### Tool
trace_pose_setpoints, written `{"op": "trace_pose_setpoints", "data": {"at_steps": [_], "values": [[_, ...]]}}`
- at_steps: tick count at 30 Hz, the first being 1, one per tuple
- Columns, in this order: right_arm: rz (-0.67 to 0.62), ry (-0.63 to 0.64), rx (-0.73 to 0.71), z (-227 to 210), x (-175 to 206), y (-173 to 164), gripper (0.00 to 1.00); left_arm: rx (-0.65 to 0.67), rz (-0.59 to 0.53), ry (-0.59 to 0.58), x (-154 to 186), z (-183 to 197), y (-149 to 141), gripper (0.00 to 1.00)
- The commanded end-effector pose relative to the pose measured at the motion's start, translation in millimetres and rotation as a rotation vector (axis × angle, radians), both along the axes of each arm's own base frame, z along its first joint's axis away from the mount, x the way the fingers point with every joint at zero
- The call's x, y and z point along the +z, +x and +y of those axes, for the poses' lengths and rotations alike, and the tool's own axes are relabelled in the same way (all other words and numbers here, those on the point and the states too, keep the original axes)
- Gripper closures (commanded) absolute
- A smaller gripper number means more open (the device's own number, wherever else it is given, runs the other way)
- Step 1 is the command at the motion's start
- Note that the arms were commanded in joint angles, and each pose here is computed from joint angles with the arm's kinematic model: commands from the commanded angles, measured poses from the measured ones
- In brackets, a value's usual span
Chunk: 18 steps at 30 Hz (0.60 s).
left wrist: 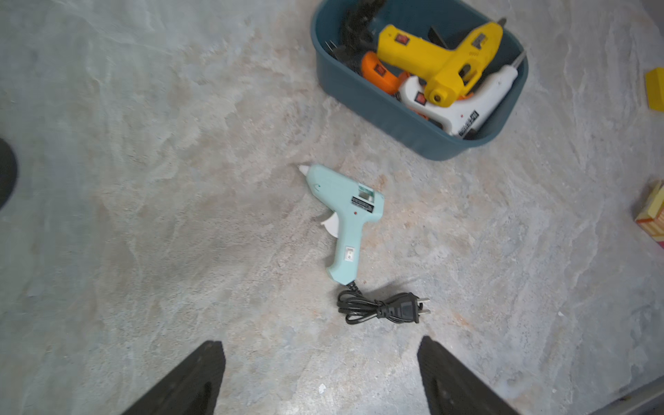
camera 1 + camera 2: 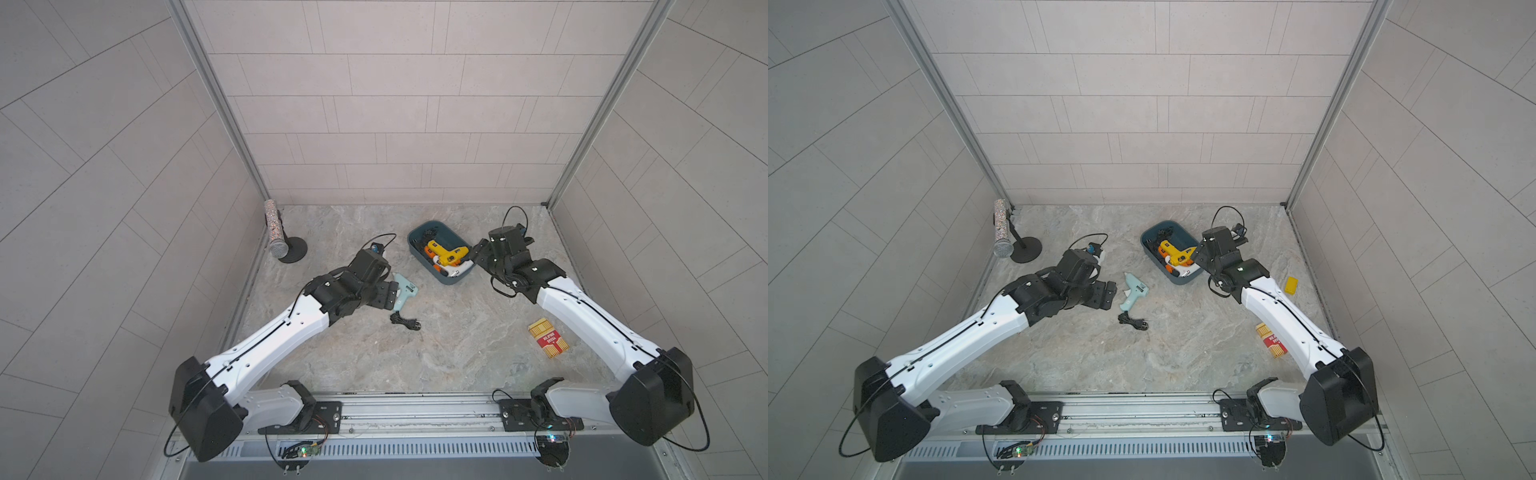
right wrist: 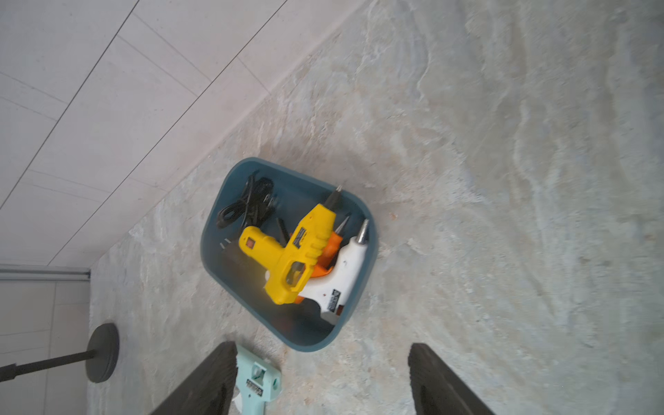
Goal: Put the hot melt glue gun into the storage box
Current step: Pick up the hot melt adhesive gun from the center of the board.
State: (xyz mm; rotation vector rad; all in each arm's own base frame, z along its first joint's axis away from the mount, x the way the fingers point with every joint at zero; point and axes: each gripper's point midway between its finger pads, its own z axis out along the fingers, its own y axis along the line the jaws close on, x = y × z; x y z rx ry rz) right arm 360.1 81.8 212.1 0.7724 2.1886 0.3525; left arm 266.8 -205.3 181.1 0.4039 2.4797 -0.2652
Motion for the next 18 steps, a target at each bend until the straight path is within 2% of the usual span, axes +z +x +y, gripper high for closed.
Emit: {"op": "trace_pose_setpoints", "data": {"at_steps": [1, 8, 18], "values": [[0.049, -0.071, 0.010, -22.7, -8.3, -12.7, 0.21, -0.023, 0.100, 0.006, -23.9, -13.1, -15.0, 0.08], [0.085, -0.072, 0.025, -35.6, -18.7, -15.9, 0.21, -0.078, 0.265, 0.108, -73.0, -34.0, -21.5, 0.08], [0.106, -0.089, 0.041, -41.9, -27.9, -22.5, 0.21, -0.094, 0.281, 0.287, -112.8, -39.0, 4.2, 0.12]]}}
